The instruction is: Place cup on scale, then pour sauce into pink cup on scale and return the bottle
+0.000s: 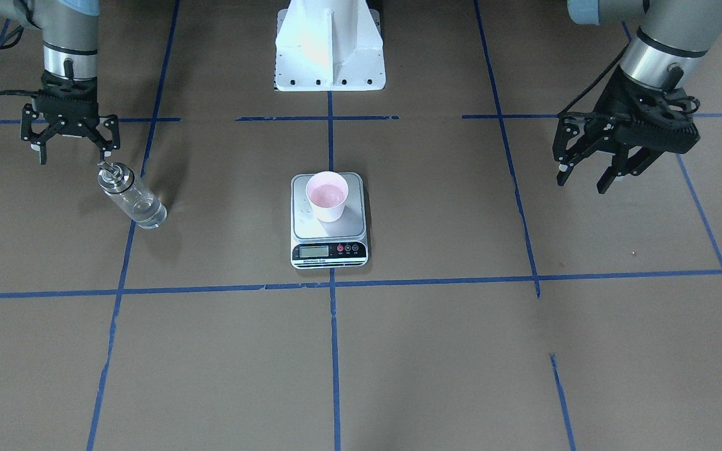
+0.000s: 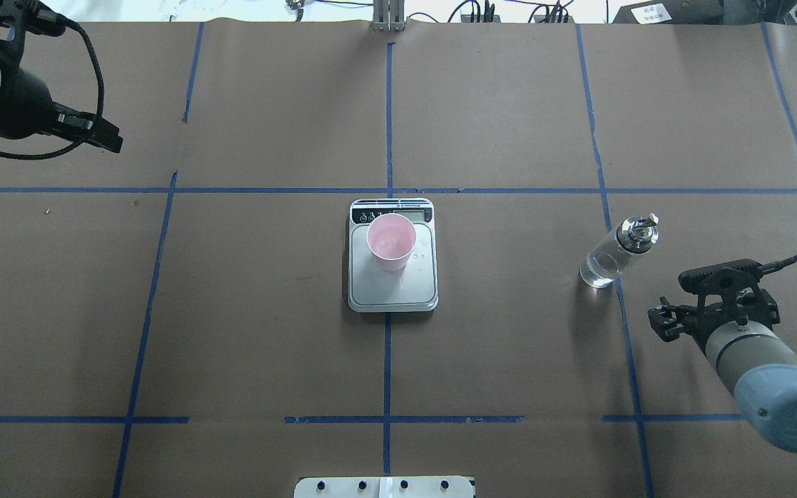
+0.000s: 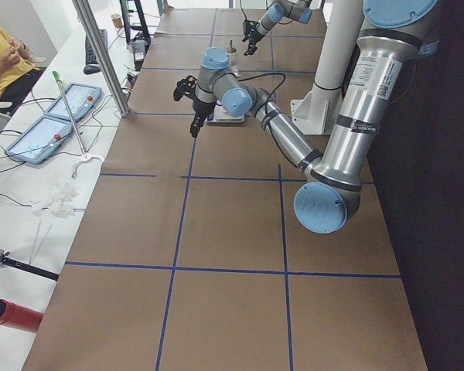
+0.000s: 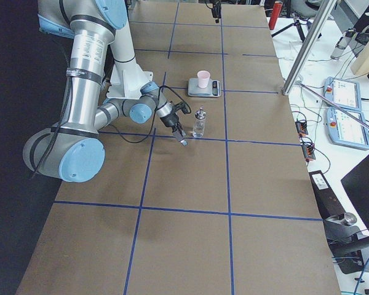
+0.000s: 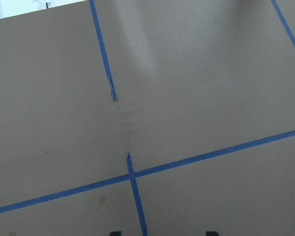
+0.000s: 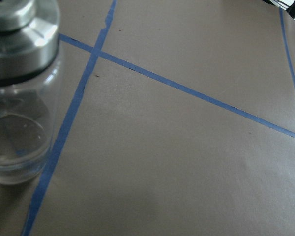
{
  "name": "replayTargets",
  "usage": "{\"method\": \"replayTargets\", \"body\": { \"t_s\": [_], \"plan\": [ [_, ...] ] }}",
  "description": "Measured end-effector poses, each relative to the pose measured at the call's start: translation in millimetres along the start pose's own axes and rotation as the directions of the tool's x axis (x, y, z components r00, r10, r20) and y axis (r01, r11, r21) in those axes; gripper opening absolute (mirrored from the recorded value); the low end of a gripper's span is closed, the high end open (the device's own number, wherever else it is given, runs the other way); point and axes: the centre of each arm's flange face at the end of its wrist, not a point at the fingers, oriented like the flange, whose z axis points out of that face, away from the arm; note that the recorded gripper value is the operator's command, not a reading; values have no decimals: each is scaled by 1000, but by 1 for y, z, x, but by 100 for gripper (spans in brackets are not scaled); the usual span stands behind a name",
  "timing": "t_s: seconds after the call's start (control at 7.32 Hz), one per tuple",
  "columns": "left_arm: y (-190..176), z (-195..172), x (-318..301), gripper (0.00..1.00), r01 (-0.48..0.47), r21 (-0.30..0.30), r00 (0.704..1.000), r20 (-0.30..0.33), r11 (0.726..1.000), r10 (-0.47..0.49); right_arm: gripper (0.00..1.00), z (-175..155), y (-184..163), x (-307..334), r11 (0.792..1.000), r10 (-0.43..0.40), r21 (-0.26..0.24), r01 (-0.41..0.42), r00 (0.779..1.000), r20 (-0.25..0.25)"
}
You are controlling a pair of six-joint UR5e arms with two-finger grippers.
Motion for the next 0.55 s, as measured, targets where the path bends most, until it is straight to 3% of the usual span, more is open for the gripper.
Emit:
{"method": "replayTargets", "body": {
  "t_s": [0.27,0.55],
  "plan": [
    [0,3,-4,65,5,-5,1000,8,1000,-5,100,27,-34,69,995,-26,-97,35,995,92],
    [-5,16,-23,65,9,-43,1000,14,999,-9,100,58,-72,149,985,9,-172,20,986,169]
  ]
}}
